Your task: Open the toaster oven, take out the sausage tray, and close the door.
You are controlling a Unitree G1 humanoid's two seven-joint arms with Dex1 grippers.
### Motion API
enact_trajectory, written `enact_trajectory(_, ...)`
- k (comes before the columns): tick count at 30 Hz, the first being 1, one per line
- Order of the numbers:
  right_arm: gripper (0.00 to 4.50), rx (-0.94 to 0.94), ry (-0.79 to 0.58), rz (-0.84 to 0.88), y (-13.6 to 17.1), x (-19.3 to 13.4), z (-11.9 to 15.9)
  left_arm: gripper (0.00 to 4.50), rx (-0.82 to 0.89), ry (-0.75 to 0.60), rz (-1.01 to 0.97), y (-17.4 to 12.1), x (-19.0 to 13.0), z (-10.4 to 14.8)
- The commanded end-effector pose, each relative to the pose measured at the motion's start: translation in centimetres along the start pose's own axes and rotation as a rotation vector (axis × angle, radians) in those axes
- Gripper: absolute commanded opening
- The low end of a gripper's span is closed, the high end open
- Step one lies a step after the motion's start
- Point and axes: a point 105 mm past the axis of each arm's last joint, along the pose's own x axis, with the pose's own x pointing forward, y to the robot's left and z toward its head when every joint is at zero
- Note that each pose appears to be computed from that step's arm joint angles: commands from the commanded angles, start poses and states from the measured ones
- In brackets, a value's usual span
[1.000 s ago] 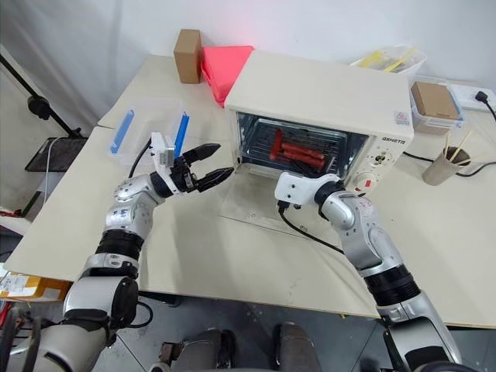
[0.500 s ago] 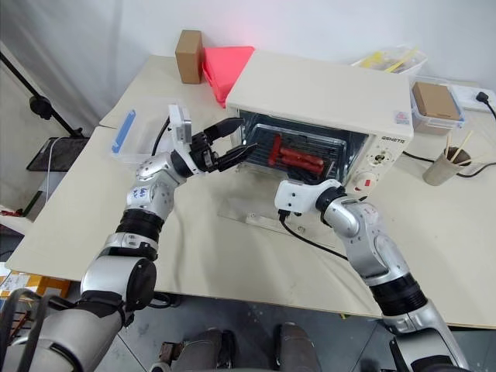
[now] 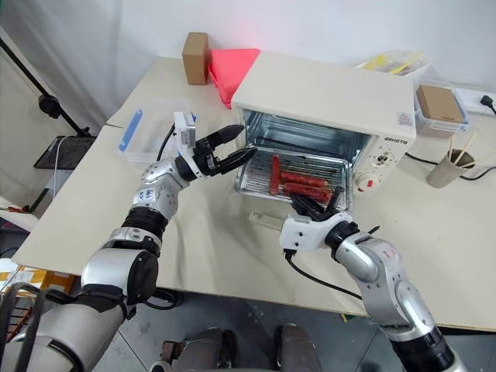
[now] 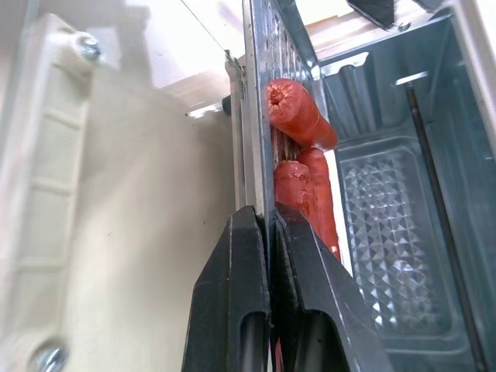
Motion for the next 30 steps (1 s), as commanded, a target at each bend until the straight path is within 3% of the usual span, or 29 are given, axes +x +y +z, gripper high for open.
enact_trajectory(1, 0.09, -0.041, 0.011, -0.057, -1.6, -2.1, 0.2, 4.50, -0.024, -0.034, -0.003, 0.5, -0.6, 1.5)
enact_trajectory(6, 0.09, -0.040, 0.021, -0.008, -0.4, -3.7, 0.3, 4.50, -0.149, -0.019, 0.004, 0.9, -3.0, 2.1)
enact_trajectory(13, 0.09, -0.052, -0.034, -0.026, -0.7, -3.5, 1.2, 4.50, -0.587, 0.259, -0.002, -1.4, -6.7, 0.3)
enact_trajectory(17, 0.09, -0.068, -0.106, -0.049, -1.3, -1.8, 2.1, 4.50, -0.809, 0.345, 0.003, -3.7, -7.4, 0.4)
enact_trajectory(20, 0.09, -0.093, -0.169, -0.030, -1.3, -0.4, 2.7, 4.50, -0.926, 0.340, 0.008, -4.8, -6.8, 0.2)
enact_trajectory(28, 0.09, -0.098, -0.252, 0.018, -0.9, 1.1, 3.5, 4.50, -1.025, 0.263, 0.042, -4.9, -5.7, 0.8)
enact_trajectory(30, 0.09, -0.100, -0.260, 0.021, -0.9, 1.2, 3.6, 4.11, -1.039, 0.277, 0.060, -4.9, -5.6, 0.4)
